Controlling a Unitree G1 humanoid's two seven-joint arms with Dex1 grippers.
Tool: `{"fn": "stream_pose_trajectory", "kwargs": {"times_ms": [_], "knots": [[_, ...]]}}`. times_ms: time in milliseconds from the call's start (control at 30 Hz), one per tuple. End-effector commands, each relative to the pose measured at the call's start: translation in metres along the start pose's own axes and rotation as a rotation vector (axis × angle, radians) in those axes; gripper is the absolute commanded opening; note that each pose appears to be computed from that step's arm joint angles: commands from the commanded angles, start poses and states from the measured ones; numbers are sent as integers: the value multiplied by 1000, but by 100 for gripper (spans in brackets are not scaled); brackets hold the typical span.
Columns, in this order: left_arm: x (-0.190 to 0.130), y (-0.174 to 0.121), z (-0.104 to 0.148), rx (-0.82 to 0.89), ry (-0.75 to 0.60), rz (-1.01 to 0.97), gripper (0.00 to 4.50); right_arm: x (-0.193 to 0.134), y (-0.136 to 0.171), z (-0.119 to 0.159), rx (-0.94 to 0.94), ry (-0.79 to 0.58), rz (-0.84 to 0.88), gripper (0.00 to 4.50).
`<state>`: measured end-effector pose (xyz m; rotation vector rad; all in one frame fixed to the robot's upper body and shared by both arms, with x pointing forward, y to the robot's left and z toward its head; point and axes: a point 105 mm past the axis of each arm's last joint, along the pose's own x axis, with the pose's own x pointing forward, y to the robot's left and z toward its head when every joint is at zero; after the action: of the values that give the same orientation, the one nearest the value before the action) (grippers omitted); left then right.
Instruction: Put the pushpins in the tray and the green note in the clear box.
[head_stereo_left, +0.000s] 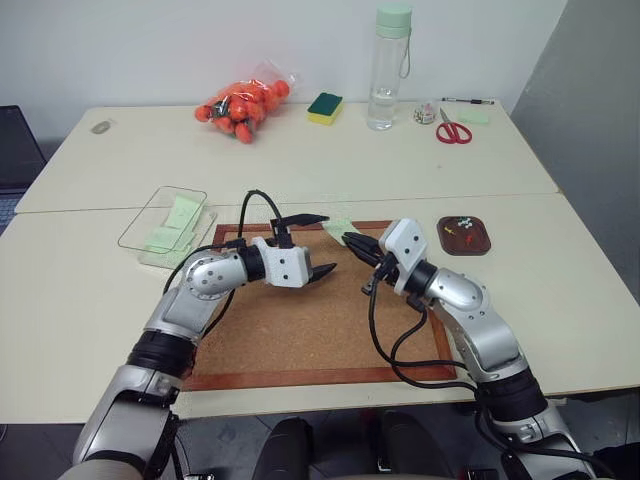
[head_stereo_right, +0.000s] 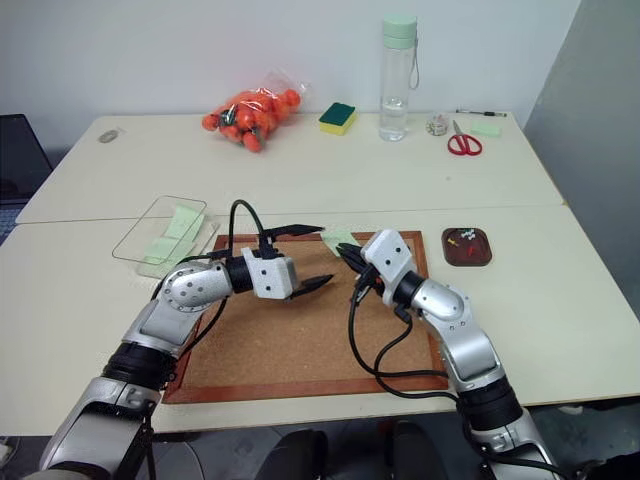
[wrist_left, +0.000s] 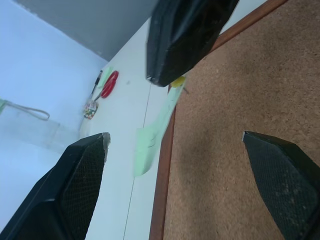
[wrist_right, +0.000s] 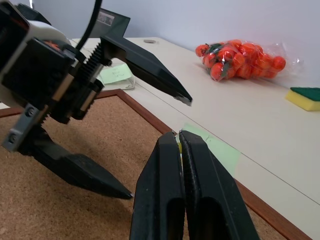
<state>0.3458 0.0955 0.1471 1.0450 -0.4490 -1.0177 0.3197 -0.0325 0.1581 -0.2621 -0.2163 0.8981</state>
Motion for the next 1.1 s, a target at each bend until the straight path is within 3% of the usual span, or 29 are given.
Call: {"fn": "stream_pose_trajectory", "kwargs": {"times_ms": [33,233,267,967,1100], "knots": [[8,10,7,65,-41,25,449,4,6,24,-11,-76,35,0],[13,15,7,130,-46,39,449,5,7,30,9,-90,39,0],[14,16,7,141,-48,41,414,5,7,31,15,-92,38,0],[12,6,4,196,-58,10,24,6,-12,45,151,-133,-30,0],[12,5,3,197,-60,3,4,6,-16,52,154,-159,-48,0]]}}
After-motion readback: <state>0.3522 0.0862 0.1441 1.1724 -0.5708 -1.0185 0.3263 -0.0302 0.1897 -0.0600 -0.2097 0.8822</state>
